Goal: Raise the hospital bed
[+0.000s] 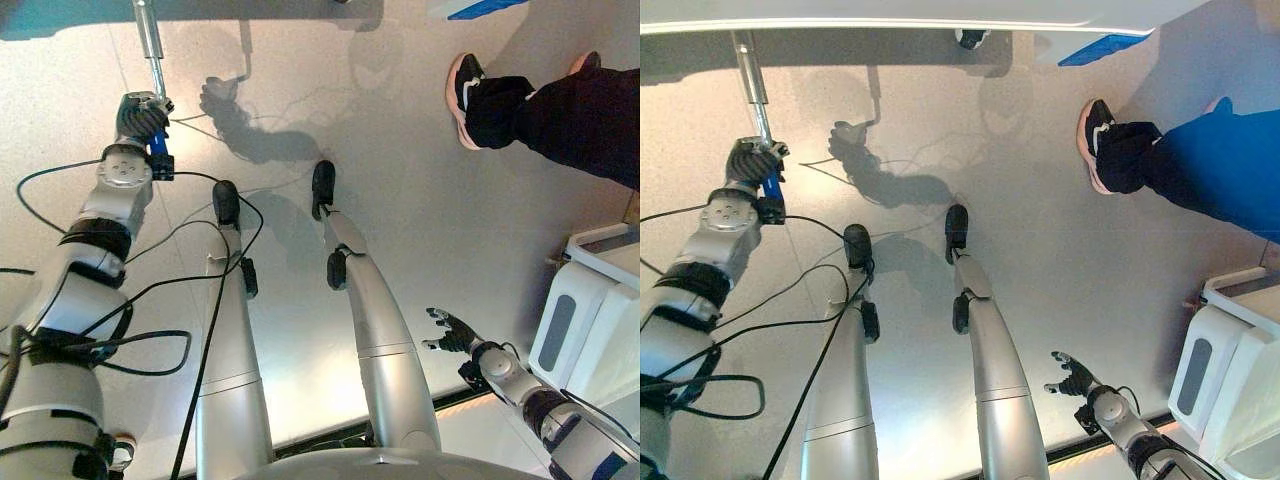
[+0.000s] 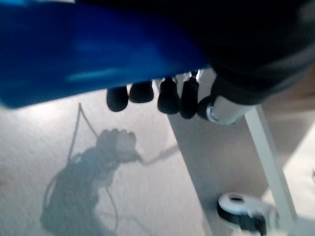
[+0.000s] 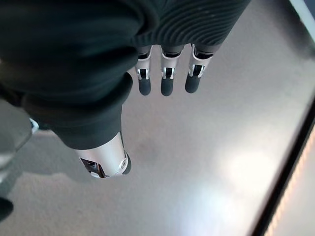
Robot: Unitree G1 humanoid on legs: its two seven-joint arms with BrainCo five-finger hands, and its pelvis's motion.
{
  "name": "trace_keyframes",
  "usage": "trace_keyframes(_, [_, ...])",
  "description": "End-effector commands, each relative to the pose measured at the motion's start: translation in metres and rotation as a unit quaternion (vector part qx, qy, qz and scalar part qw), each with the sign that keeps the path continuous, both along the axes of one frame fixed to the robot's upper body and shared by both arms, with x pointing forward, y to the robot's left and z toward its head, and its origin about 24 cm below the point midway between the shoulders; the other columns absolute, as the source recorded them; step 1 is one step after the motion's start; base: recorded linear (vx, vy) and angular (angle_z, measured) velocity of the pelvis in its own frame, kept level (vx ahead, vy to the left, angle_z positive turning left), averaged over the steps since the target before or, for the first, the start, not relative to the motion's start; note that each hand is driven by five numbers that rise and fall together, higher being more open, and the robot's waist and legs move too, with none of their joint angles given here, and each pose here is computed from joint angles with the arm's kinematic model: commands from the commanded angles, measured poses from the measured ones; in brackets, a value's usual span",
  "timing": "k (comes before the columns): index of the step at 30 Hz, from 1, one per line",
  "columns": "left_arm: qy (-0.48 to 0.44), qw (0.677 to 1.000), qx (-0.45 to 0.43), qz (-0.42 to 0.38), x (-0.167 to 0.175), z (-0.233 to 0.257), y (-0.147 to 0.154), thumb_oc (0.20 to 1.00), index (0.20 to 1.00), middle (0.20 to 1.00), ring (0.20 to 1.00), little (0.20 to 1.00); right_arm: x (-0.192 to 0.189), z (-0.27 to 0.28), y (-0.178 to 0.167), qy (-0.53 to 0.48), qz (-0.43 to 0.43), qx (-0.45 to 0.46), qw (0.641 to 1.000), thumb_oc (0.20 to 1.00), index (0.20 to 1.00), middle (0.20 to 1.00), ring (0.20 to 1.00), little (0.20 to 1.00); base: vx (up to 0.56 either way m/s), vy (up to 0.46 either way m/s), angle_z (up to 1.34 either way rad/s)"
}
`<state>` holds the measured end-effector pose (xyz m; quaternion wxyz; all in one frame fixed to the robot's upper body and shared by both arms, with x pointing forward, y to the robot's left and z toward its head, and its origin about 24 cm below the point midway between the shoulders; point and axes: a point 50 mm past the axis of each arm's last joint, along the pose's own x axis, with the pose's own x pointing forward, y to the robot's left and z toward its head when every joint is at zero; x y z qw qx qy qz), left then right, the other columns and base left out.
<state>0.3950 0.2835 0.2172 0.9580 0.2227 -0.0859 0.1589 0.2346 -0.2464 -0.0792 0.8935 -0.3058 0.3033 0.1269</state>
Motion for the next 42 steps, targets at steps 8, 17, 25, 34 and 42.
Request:
trace_keyframes(8, [-0.025, 0.992, 0.074, -0.095, 0.013, 0.011, -0.065, 0.2, 0.2, 0.2, 0.2, 0.2, -0.023, -0.008, -0.024, 0.046, -0.008, -0.044, 0.998, 1.0, 1.0, 1.0, 1.0, 1.0, -0.01, -0.044, -0.01])
trace_keyframes(17, [-0.039, 0.979, 0.088, -0.177, 0.015, 0.009, -0.118, 0.2, 0.2, 0.2, 0.2, 0.2, -0.014, 0.0, -0.025, 0.025, 0.001, -0.054, 0.998, 1.0, 1.0, 1.0, 1.0, 1.0, -0.01, -0.035, 0.0])
trace_keyframes(25, [-0.064, 0.956, 0.071, -0.277, 0.002, 0.009, -0.162, 0.2, 0.2, 0.2, 0.2, 0.2, -0.015, 0.001, -0.03, 0.021, -0.003, -0.065, 0.998, 1.0, 1.0, 1.0, 1.0, 1.0, -0.01, -0.015, 0.03])
trace_keyframes(34, [-0.1, 0.886, 0.046, -0.451, -0.044, 0.03, -0.192, 0.2, 0.2, 0.2, 0.2, 0.2, -0.031, -0.003, -0.041, 0.032, -0.016, -0.078, 0.996, 1.0, 1.0, 1.0, 1.0, 1.0, -0.01, -0.008, 0.04])
trace_keyframes(42, [-0.108, 0.84, 0.042, -0.53, -0.081, 0.045, -0.187, 0.2, 0.2, 0.2, 0.2, 0.2, -0.05, -0.01, -0.049, 0.055, -0.024, -0.082, 0.995, 1.0, 1.0, 1.0, 1.0, 1.0, 0.0, 0.005, 0.03])
